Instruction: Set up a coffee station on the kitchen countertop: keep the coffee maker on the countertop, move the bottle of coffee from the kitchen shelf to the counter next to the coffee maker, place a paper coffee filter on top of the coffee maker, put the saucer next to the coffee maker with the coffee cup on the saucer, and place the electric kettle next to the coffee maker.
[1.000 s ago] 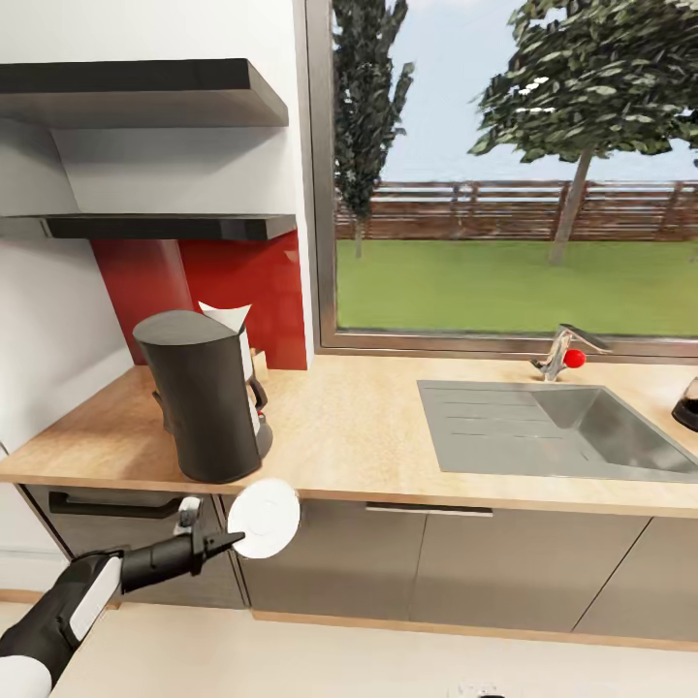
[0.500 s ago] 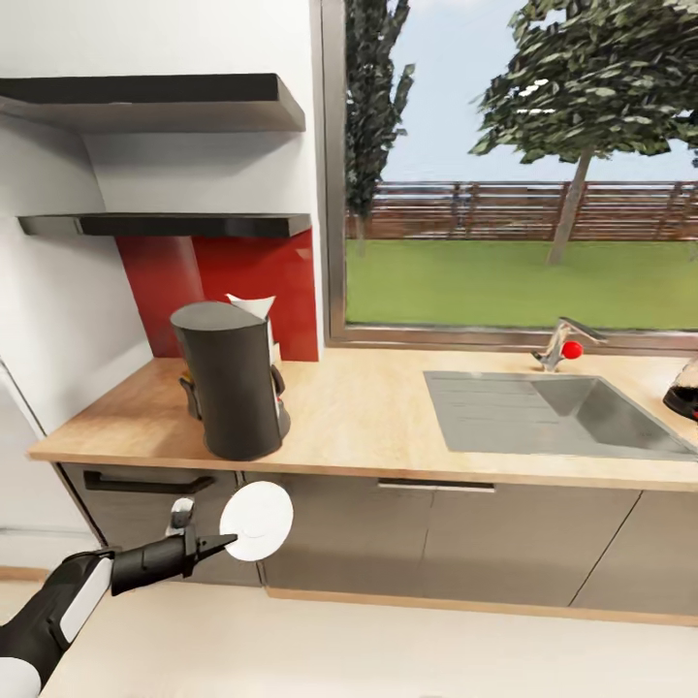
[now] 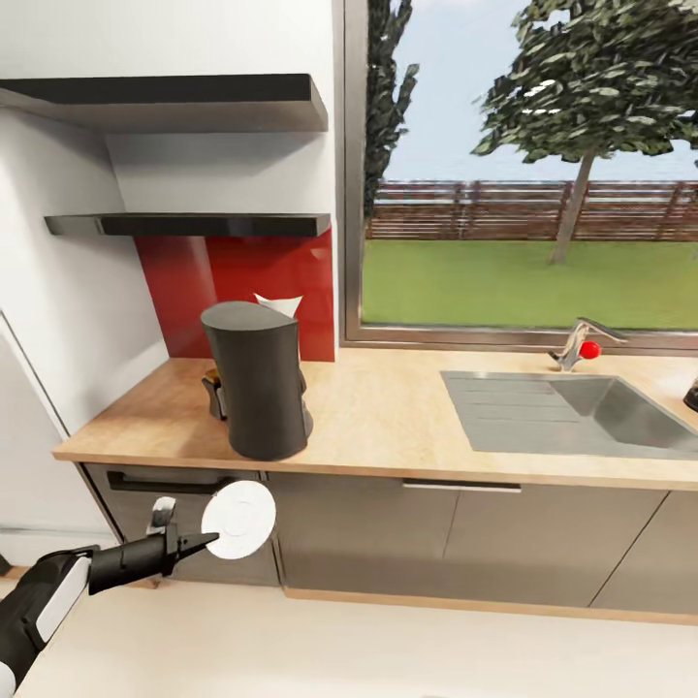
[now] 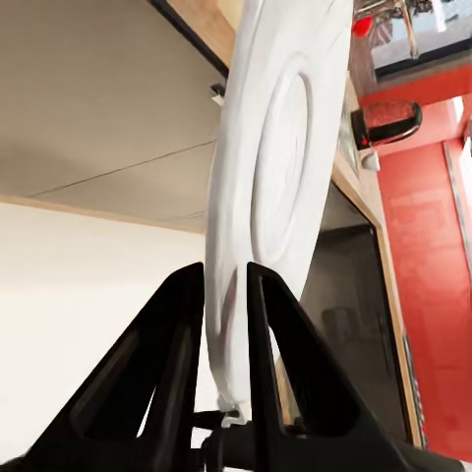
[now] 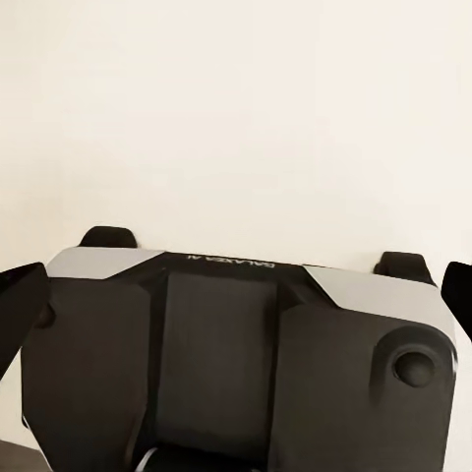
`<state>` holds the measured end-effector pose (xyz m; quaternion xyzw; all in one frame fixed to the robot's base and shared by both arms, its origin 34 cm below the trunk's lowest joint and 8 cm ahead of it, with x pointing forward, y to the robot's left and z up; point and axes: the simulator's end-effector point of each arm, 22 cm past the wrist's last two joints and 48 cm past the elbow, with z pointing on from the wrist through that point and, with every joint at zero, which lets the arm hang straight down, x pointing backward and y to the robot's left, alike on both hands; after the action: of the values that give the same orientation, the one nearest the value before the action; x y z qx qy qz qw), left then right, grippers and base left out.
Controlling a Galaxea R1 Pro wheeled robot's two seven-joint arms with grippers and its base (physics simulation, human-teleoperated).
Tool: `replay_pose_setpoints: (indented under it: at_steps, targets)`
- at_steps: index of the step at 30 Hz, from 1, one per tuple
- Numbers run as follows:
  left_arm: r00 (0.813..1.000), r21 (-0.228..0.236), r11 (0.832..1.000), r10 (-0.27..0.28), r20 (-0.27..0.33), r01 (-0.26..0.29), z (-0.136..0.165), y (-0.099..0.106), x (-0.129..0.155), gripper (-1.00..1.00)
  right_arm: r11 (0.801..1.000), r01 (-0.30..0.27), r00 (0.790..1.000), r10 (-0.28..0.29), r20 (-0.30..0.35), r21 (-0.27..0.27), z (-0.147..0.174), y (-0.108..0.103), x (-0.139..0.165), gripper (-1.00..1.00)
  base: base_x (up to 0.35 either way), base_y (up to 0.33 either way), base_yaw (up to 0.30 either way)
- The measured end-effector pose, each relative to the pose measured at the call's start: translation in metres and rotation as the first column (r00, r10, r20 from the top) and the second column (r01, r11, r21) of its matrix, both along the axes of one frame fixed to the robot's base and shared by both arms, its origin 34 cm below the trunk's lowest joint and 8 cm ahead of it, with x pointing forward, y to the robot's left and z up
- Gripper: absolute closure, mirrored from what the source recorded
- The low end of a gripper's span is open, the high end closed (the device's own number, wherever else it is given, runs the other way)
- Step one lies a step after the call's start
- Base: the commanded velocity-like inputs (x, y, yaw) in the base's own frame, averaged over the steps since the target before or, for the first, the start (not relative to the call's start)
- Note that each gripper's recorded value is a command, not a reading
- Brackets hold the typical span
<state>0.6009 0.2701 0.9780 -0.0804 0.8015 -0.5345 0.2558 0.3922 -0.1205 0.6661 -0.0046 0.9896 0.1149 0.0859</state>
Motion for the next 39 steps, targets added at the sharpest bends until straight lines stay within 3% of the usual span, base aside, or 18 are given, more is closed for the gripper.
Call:
replay_pose_setpoints:
  at_steps: [7, 13, 18, 21, 23, 27, 29, 32, 35, 39]
  targets:
    - [0.999, 0.043, 0.998, 0.035, 0.007, -0.036, 0.006, 0.036, 0.002, 1.0, 1.0, 0.0, 1.0, 0.0, -0.001, -0.002, 0.0, -0.001, -0.001, -1.0, 0.005, 0.008, 0.0]
    - [0.993, 0.062, 0.991, 0.116, 0.037, -0.119, 0.022, 0.081, 0.009, 1.0, 1.0, -0.001, 1.0, 0.001, -0.002, -0.003, -0.001, -0.002, -0.002, -1.0, 0.0, 0.0, 0.0]
    - [0.99, 0.056, 0.989, 0.133, 0.042, -0.135, 0.029, 0.089, 0.013, 1.0, 1.0, -0.003, 1.0, 0.003, -0.002, -0.002, -0.001, -0.001, -0.001, -1.0, 0.0, 0.0, 0.0]
    - [0.99, 0.039, 0.99, 0.138, 0.001, -0.138, 0.033, 0.091, 0.014, 1.0, 1.0, -0.003, 1.0, 0.003, -0.003, 0.0, -0.001, 0.0, -0.003, -1.0, 0.0, 0.0, 0.0]
    - [0.988, 0.051, 0.987, 0.151, 0.021, -0.151, 0.055, 0.097, 0.034, 1.0, 1.0, -0.005, 1.0, 0.005, -0.007, 0.002, -0.002, 0.001, -0.006, -1.0, 0.0, 0.0, 0.0]
    - [0.977, 0.152, 0.966, 0.21, 0.028, -0.211, 0.067, 0.12, 0.063, 1.0, 1.0, -0.009, 1.0, 0.009, -0.014, 0.008, -0.003, 0.004, -0.011, -1.0, 0.0, 0.0, 0.0]
    - [0.95, 0.204, 0.928, 0.311, 0.039, -0.312, 0.078, 0.152, 0.082, 1.0, 1.0, -0.01, 1.0, 0.01, -0.028, 0.005, -0.006, 0.003, -0.022, -1.0, 0.0, 0.0, 0.0]
    - [0.934, 0.245, 0.903, 0.356, 0.027, -0.352, 0.072, 0.166, 0.084, 1.0, 1.0, -0.005, 0.999, 0.004, -0.043, -0.015, -0.011, -0.009, -0.032, -1.0, 0.0, 0.0, 0.0]
    - [0.932, 0.25, 0.901, 0.362, 0.022, -0.356, 0.07, 0.167, 0.084, 1.0, 1.0, -0.001, 0.999, 0.0, -0.046, -0.024, -0.012, -0.012, -0.033, -1.0, 0.0, 0.0, 0.0]
    - [0.932, 0.248, 0.901, 0.362, 0.022, -0.356, 0.07, 0.167, 0.085, 1.0, 0.995, 0.009, 0.999, -0.013, -0.047, -0.1, -0.015, -0.027, -0.034, -1.0, 0.0, 0.0, 0.007]
